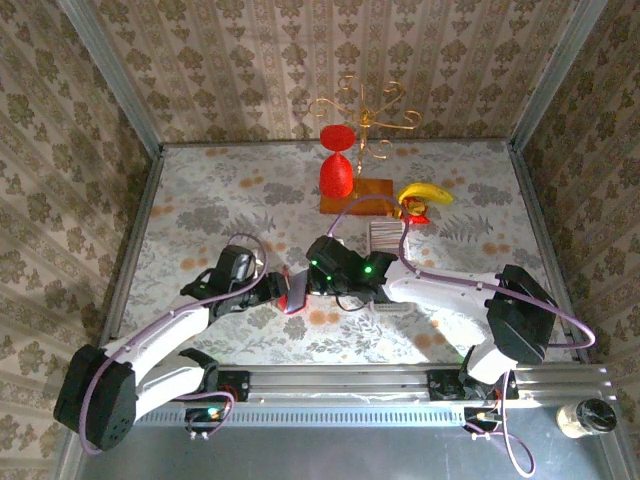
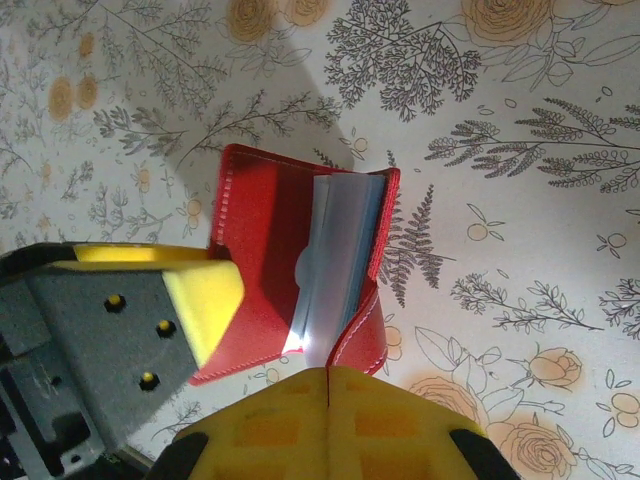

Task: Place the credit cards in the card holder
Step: Open the card holder at the center of the table.

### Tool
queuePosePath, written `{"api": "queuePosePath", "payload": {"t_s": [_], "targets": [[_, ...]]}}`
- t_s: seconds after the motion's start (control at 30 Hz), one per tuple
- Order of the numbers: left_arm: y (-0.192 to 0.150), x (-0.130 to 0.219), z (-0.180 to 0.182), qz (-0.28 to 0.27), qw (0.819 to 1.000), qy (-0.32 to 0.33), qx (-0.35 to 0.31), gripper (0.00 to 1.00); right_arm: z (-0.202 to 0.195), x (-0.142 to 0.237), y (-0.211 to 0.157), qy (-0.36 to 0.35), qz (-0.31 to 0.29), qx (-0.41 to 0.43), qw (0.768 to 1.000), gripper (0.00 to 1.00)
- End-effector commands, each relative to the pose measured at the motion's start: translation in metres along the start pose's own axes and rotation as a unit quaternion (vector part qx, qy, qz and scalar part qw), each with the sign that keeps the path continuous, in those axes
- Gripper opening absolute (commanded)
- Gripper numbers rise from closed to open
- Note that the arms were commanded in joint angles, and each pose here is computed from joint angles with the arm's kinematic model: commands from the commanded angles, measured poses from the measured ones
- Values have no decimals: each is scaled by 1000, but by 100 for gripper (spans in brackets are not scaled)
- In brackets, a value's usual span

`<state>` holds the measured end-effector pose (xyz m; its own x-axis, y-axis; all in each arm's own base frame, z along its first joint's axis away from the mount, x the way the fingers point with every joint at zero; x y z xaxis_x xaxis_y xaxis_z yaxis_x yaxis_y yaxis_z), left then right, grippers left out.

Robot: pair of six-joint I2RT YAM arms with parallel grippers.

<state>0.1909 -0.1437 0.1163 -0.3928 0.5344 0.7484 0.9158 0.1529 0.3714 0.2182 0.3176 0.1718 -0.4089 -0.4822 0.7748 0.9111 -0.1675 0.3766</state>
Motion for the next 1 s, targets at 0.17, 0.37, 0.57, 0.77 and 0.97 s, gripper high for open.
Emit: {"api": "queuePosePath", "payload": {"t_s": [0.17,0.37,0.57,0.77,0.97], "targets": [[1,-2,4,-2,1000,-13,3,25,-36,-9,-3,-65,5,-19,998,0],[-7,-2,10,1,1000,-12,8,8,-54,-13,-1,-109,7,-17,994,0],[-12,-3,13,-4,999,-23,23,0,-62,-17,-1,-128,13,-14,992,0],[-15,-2,16,-8,999,-22,31,0,-60,-8,3,-139,14,0,990,14],[-18,0,16,-4,999,-26,34,0,-51,15,11,-115,-7,7,993,23]]}}
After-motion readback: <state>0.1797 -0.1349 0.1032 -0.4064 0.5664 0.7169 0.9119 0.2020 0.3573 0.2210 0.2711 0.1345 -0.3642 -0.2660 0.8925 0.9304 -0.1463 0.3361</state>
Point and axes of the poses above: each hand's point on the last joint's axis, 136 mm out from that joint toward the fingers, its own x axis back along the fingers, its own z axis along the line the jaws close on, y = z × x, the point moved 6 cm from there along x, back along the fingers, and after that the axes turned 3 degrees about -x, right-handed, at the moved point
